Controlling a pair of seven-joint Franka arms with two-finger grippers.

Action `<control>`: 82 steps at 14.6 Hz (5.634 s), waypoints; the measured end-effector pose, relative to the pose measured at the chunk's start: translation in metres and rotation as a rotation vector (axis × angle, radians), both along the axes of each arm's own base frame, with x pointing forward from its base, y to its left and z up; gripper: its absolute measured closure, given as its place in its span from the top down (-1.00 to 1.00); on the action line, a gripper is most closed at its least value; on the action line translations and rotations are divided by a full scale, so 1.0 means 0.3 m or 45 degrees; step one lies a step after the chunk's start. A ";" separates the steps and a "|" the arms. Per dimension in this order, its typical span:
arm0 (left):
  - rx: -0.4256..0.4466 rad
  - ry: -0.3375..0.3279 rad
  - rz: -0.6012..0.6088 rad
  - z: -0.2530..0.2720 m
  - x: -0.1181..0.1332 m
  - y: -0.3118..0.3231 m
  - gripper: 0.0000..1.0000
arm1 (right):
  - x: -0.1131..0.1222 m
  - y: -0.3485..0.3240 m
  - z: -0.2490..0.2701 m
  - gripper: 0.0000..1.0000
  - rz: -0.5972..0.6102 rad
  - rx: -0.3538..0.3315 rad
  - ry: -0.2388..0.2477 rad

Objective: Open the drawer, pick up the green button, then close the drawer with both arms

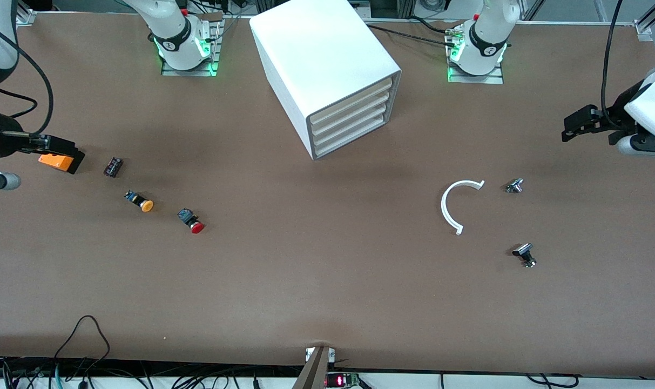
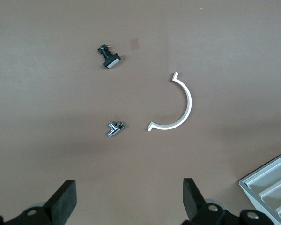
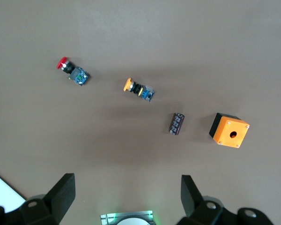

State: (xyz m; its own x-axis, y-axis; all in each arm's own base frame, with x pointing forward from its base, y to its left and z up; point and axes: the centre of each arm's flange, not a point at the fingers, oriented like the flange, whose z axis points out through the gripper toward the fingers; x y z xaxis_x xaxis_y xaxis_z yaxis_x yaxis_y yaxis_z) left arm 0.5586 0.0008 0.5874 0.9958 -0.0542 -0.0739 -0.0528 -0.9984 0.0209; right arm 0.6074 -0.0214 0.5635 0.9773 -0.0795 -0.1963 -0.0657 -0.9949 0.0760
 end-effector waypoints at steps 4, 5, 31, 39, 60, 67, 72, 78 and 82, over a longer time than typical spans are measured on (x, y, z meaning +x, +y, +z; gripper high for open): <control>-0.002 0.021 -0.004 -0.033 0.018 -0.003 1.00 | 0.007 0.004 0.020 1.00 -0.001 0.029 -0.034; -0.004 0.040 -0.007 -0.060 0.029 -0.005 1.00 | 0.009 0.005 0.021 1.00 0.000 0.049 -0.041; -1.230 0.793 0.013 -1.428 -0.318 -0.844 1.00 | 0.077 -0.056 0.026 1.00 0.064 0.068 -0.222; -1.249 0.771 0.012 -1.517 -0.499 -0.961 0.89 | 0.062 0.012 0.038 1.00 0.135 -0.012 -0.220; -1.000 0.268 -0.082 -1.378 -0.010 -0.501 -0.05 | 0.081 0.612 -0.177 1.00 0.433 0.145 -0.171; -0.934 -0.092 0.040 -1.011 0.152 -0.121 1.00 | -0.028 1.041 -0.182 1.00 0.804 0.218 -0.259; -0.594 -0.237 -0.201 -0.648 0.124 0.033 1.00 | -0.159 1.455 -0.277 1.00 1.122 0.272 -0.313; -0.181 -0.178 -0.386 -0.189 0.001 0.091 1.00 | -0.303 1.774 -0.402 1.00 1.662 0.319 -0.314; 0.028 -0.087 -0.304 -0.010 -0.040 0.052 1.00 | -0.318 1.885 -0.569 1.00 1.895 0.330 -0.338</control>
